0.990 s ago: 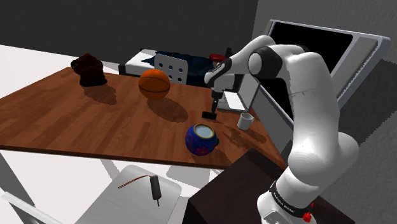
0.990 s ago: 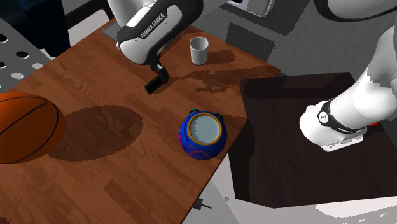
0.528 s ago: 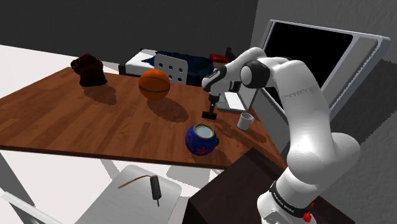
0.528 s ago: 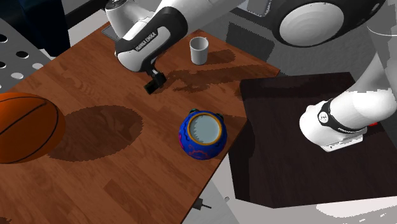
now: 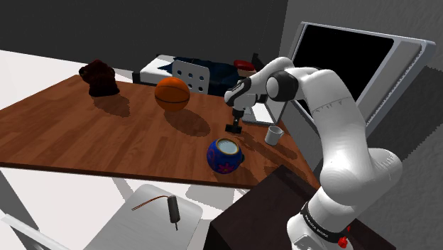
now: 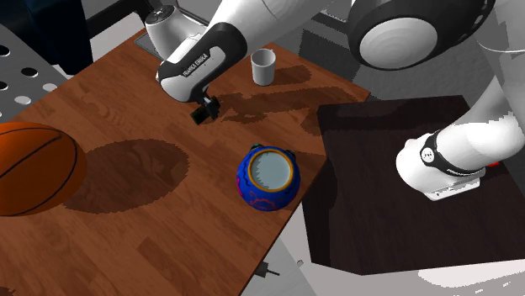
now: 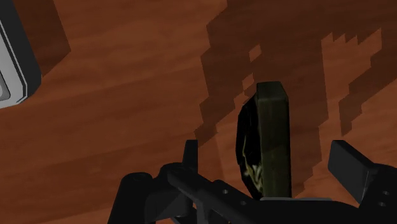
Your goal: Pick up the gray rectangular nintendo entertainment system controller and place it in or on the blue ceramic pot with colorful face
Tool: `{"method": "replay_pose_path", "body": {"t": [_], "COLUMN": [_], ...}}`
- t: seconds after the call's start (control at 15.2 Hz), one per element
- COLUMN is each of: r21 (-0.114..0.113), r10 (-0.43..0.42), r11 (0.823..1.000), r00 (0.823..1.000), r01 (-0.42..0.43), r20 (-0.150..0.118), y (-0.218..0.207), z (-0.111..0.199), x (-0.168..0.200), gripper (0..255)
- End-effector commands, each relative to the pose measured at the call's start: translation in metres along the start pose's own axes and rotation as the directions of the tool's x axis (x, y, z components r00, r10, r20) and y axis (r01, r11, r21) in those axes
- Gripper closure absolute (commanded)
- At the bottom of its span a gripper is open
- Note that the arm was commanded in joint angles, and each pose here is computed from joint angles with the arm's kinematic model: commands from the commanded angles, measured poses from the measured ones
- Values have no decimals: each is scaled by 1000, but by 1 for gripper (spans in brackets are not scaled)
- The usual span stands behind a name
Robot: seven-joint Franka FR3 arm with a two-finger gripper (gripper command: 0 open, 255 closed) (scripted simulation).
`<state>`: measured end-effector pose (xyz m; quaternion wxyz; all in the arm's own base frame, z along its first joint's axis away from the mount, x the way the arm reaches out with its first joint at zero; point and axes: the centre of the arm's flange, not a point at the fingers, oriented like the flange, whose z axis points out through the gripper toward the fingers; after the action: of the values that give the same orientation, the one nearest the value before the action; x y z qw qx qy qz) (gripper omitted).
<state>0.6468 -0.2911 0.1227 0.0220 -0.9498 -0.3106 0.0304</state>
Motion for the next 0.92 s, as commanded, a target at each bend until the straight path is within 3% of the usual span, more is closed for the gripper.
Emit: {"method": "replay_pose_path", "body": {"t": [0.0, 0.13, 0.2, 0.86], "r21": [0, 0, 0, 0], "r10": [0, 0, 0, 0], "r11": [1000, 1000, 1000, 1000], "r00": [1000, 1000, 1000, 1000], "r01": [0, 0, 0, 0], "r20": [0, 0, 0, 0], "y": [0, 0, 0, 0], "z": [0, 0, 0, -5], "x": [0, 0, 0, 0], "gripper": [0, 0, 255, 255]}}
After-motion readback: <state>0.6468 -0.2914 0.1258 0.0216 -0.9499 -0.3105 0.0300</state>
